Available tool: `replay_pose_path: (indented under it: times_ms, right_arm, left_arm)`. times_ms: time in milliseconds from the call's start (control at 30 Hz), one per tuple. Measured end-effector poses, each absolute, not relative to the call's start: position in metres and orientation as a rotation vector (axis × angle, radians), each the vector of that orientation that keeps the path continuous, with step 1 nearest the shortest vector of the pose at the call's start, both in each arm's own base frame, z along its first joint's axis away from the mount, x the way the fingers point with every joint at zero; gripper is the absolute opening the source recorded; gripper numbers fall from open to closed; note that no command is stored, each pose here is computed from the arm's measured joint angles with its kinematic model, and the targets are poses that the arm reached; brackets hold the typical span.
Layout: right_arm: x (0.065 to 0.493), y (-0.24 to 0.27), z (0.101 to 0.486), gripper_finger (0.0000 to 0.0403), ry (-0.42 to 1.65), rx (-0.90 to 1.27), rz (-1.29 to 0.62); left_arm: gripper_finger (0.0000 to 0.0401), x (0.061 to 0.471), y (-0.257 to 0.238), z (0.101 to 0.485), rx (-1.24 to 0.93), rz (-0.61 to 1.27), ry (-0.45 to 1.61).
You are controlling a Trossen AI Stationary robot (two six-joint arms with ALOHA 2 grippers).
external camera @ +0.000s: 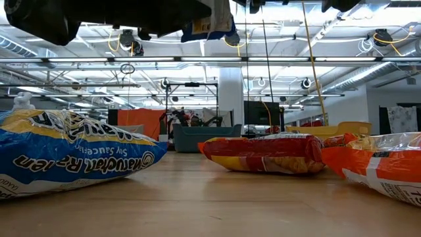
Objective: Sort Maruchan noodles
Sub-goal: Put the top blue noodle pack into the yellow bin
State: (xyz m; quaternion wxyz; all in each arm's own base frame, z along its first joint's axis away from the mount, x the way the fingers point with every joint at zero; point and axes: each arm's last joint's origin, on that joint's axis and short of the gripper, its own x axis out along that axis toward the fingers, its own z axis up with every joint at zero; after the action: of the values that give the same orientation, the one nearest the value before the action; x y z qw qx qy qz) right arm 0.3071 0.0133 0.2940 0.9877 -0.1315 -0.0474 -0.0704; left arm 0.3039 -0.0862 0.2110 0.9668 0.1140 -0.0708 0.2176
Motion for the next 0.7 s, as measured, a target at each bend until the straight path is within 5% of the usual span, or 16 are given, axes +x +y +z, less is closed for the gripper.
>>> replay_pose_path:
  times_ms: [133, 333, 700]
  right_arm:
    - [0.307, 0.013, 0.294, 0.0, -0.094, -0.262, -0.139]
    - [0.307, 0.013, 0.292, 0.001, -0.071, -0.263, -0.137]
    - [0.29, 0.012, 0.305, 0.0112, -0.04, -0.179, -0.157]
  left_arm:
    - [0.0177, 0.303, -0.088, 0.211, 0.276, 0.449, -0.131]
    - [0.0178, 0.302, -0.089, 0.209, 0.352, 0.494, -0.081]
    - [0.0183, 0.294, -0.104, 0.206, 0.732, 0.583, 0.091]
